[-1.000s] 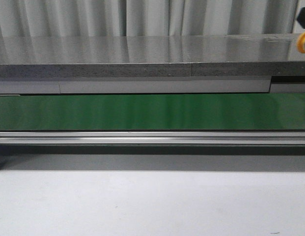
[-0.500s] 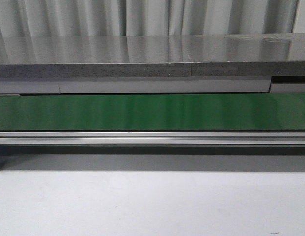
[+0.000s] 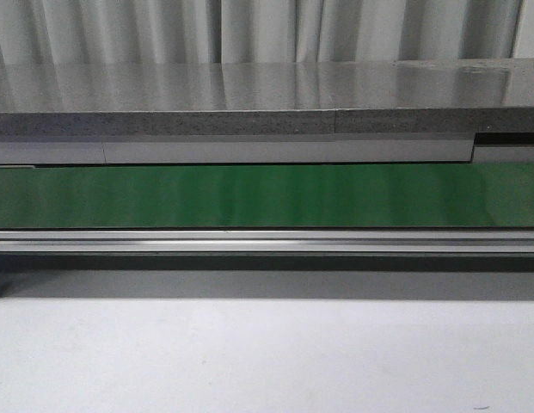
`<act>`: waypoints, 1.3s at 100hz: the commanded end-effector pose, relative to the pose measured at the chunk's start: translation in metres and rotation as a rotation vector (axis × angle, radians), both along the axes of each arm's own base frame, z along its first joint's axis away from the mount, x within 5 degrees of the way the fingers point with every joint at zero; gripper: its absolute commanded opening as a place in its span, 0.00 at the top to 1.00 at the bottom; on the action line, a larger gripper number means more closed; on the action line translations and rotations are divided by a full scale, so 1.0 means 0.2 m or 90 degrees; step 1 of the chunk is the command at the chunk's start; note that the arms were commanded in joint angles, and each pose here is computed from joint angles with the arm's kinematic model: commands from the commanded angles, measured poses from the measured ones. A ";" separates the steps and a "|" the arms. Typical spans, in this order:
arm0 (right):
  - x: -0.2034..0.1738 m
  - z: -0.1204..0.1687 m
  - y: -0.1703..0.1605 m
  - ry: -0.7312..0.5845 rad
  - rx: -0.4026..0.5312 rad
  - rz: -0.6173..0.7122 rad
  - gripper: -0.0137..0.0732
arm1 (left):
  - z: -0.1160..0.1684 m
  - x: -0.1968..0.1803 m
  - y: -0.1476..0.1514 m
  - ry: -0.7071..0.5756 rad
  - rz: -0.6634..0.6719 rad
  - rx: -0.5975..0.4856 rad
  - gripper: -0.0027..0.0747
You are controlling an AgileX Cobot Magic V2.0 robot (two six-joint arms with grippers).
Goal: Move button from left to right
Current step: 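Carry the button with the right gripper into the green tray, release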
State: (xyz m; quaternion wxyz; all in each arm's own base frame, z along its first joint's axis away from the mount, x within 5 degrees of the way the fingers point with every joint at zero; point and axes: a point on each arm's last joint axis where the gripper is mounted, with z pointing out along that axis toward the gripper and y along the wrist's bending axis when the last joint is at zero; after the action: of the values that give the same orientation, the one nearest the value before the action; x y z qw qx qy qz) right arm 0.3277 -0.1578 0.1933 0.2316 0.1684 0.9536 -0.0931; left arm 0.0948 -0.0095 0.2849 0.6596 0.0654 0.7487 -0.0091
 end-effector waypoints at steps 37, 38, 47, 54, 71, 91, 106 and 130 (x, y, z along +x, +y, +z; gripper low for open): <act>0.03 0.13 -0.01 -0.077 -0.017 -0.004 0.59 | 0.08 0.01 0.00 -0.067 0.001 -0.013 0.96; 0.03 0.13 -0.01 -0.077 -0.017 -0.004 0.58 | 0.08 0.01 0.00 -0.067 0.001 -0.013 0.96; 0.04 0.13 -0.01 -0.084 -0.019 -0.003 0.47 | 0.08 0.01 0.00 -0.067 0.001 -0.013 0.96; 0.04 0.14 -0.01 -0.089 -0.021 -0.003 0.40 | 0.08 0.01 0.00 -0.067 0.001 -0.013 0.96; 0.04 0.14 -0.01 -0.093 -0.023 -0.003 0.38 | 0.08 0.01 0.00 -0.067 0.001 -0.013 0.96; 0.03 0.18 0.00 -0.106 -0.019 -0.009 0.38 | 0.08 0.01 0.00 -0.067 0.001 -0.013 0.96; 0.01 0.32 0.03 -0.169 -0.031 -0.011 0.38 | 0.08 0.01 0.00 -0.067 0.001 -0.013 0.96; -0.06 0.62 0.21 -0.299 -0.065 0.041 0.38 | 0.08 0.01 0.00 -0.067 0.001 -0.013 0.96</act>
State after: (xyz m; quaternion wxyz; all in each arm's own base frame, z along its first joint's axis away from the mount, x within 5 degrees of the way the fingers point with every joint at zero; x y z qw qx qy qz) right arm 0.3211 -0.1317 0.2669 0.3616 0.1691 0.9132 -0.0825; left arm 0.0948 -0.0095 0.2849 0.6596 0.0654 0.7487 -0.0091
